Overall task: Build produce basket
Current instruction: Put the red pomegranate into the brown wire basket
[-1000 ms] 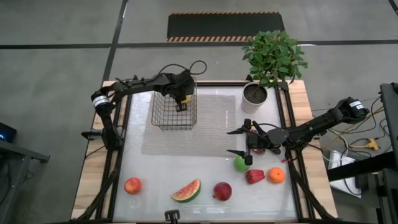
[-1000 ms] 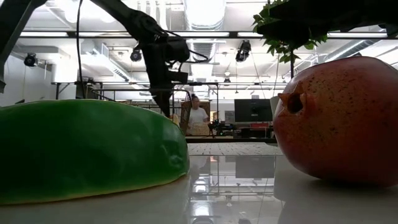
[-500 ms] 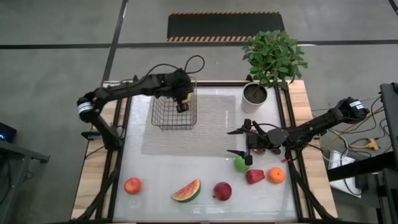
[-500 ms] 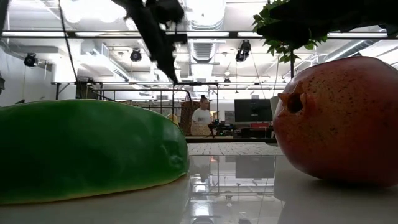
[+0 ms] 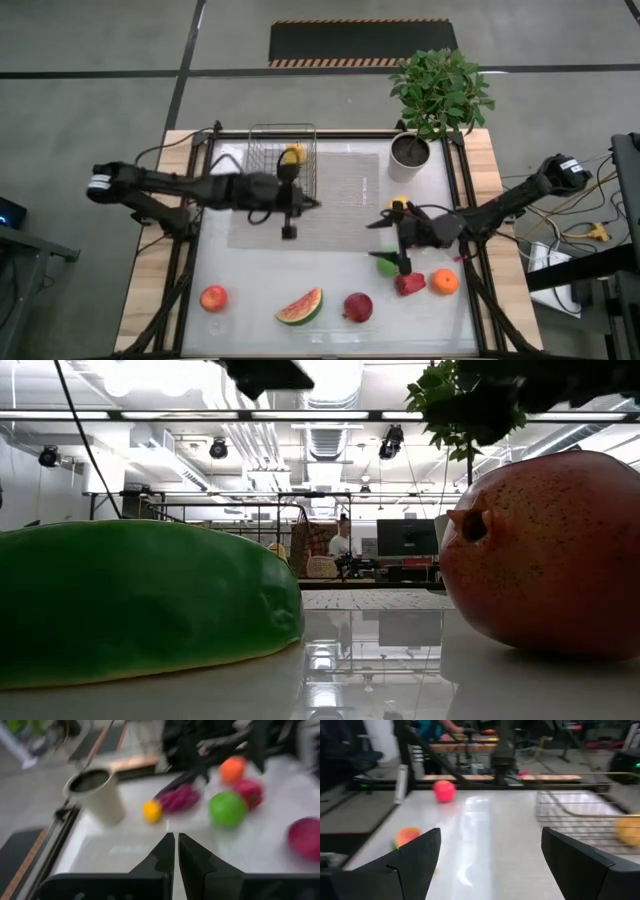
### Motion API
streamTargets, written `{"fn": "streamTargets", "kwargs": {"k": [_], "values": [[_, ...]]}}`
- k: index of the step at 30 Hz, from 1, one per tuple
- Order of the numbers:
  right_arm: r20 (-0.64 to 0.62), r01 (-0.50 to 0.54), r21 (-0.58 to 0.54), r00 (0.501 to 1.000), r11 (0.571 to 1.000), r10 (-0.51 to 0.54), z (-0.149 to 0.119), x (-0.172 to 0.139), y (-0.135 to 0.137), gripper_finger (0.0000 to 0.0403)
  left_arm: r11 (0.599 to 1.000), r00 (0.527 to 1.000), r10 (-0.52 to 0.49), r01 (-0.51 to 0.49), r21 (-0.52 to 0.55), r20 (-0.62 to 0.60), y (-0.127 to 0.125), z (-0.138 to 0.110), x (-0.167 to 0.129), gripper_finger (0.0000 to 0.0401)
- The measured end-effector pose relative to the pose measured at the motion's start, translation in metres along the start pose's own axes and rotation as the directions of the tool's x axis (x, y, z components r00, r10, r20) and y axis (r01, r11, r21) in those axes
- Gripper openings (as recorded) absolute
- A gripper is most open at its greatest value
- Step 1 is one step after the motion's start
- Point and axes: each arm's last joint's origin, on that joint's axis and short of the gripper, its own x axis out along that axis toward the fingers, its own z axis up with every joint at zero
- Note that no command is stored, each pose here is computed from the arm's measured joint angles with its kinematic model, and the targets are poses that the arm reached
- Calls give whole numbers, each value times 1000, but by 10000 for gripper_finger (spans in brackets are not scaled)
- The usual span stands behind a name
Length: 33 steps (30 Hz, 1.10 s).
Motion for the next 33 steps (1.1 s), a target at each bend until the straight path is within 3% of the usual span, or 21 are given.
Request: {"fn": "streamTargets", "kwargs": {"k": [4, 7, 15, 21, 26, 30, 33], "values": [[-29, -68, 38, 997, 997, 69, 14, -1, 20, 327, 999, 994, -53, 52, 13, 97, -22, -6, 0, 6], [-86, -43, 25, 995, 999, 45, 25, 2, 36, 327, 997, 986, -71, 70, 17, 148, -32, -12, 1, 6], [-280, -48, 2, 959, 999, 47, 43, 28, 79, 327, 998, 971, -63, 62, 10, 231, -37, -22, 3, 6], [-482, -29, 17, 875, 999, 33, 44, 44, 114, 327, 998, 970, -63, 62, 9, 237, -37, -22, 3, 6], [-568, -23, 10, 823, 1000, 25, 50, 53, 142, 327, 997, 967, -71, 70, 10, 245, -39, -19, 2, 6], [-631, 37, 15, 776, 999, -19, 51, 64, 152, 327, 997, 964, -83, 82, 14, 251, -43, -18, 1, 6], [-690, 27, 1, 724, 1000, -19, 50, 72, 158, 328, 996, 959, -94, 93, 16, 269, -46, -16, -1, 6]]}}
